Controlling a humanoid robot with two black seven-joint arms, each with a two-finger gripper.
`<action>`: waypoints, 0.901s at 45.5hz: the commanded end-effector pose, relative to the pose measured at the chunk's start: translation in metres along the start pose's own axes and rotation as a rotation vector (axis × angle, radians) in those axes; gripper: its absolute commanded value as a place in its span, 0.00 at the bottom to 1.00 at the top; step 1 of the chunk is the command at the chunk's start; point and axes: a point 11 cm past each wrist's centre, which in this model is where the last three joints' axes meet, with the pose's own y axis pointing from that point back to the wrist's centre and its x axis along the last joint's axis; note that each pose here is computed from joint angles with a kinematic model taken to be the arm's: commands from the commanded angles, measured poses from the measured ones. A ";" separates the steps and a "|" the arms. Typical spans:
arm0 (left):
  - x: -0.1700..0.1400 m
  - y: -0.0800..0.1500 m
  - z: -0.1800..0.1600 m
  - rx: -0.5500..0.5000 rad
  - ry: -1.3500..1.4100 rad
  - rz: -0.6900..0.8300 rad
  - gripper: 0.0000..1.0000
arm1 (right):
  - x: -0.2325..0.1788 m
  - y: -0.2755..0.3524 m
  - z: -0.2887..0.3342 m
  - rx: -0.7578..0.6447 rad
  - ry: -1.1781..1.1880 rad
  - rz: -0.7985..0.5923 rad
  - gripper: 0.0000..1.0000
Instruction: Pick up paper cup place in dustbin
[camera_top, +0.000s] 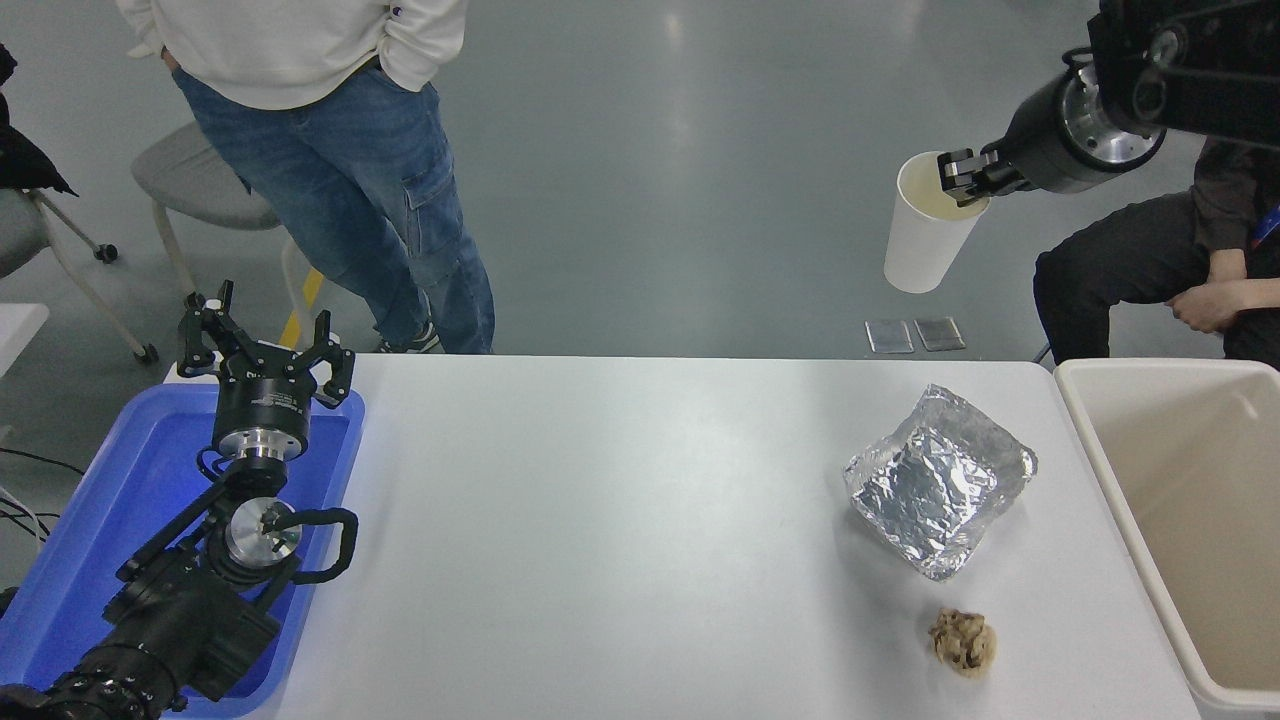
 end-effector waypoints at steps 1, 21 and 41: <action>0.000 0.000 0.000 -0.001 0.001 0.001 0.99 | 0.001 0.014 0.017 -0.045 -0.008 0.000 0.00; -0.001 0.000 -0.002 0.002 0.005 -0.001 0.99 | -0.101 0.028 0.230 -0.347 -0.271 -0.042 0.00; -0.002 -0.001 -0.002 0.002 0.005 -0.002 0.99 | -0.259 -0.027 0.332 -0.534 -0.532 -0.015 0.00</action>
